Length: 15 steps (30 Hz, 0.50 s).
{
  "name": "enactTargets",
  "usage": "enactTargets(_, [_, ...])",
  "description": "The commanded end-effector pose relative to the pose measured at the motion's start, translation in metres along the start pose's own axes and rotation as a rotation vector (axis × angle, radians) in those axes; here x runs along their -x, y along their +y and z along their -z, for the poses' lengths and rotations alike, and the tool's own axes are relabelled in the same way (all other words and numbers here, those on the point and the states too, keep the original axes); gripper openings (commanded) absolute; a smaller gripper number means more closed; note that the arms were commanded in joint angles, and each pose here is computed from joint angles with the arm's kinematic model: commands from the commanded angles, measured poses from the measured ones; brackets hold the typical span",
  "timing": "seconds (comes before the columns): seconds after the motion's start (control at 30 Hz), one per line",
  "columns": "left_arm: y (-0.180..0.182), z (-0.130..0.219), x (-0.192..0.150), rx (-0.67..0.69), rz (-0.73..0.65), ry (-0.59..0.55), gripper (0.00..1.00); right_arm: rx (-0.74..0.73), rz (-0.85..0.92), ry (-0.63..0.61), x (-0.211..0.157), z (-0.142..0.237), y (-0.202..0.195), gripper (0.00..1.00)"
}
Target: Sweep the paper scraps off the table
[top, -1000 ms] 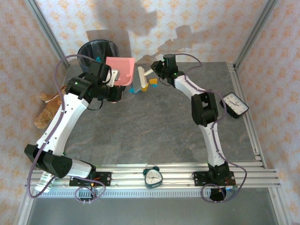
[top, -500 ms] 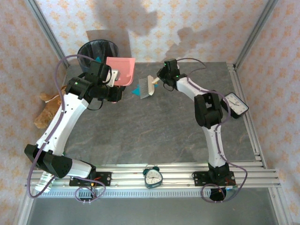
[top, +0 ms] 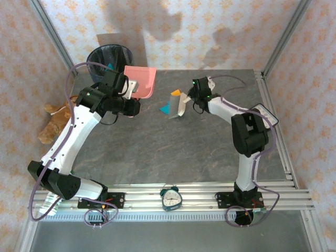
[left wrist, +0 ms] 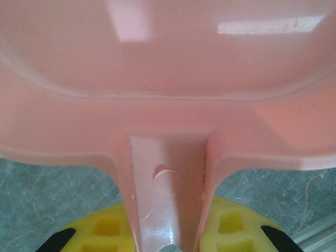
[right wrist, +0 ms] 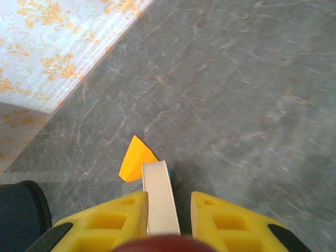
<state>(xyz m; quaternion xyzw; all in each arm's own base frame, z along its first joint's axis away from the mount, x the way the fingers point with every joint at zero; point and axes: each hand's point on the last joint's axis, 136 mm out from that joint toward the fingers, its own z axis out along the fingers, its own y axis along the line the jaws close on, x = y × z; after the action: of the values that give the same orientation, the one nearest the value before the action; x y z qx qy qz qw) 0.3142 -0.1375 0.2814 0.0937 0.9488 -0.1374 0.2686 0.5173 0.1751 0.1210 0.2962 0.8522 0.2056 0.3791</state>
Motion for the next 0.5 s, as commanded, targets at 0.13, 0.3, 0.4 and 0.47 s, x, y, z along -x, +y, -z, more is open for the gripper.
enactTargets(0.13, [-0.006, -0.006, -0.006, -0.004, -0.026, 0.033, 0.0, -0.059, -0.006, -0.088, 0.014, 0.039, -0.028, 0.0])
enactTargets(0.3, [-0.006, -0.008, -0.006, -0.001, -0.031, 0.037, 0.0, 0.046, -0.001, -0.116, 0.028, 0.065, -0.004, 0.0])
enactTargets(0.4, [-0.008, -0.008, -0.005, -0.009, -0.031, 0.035, 0.0, 0.141, 0.007, -0.121, 0.037, 0.076, 0.021, 0.0])
enactTargets(0.47, [-0.01, -0.009, -0.005, -0.01, -0.034, 0.037, 0.0, 0.196, 0.011, -0.115, 0.041, 0.08, 0.036, 0.0])
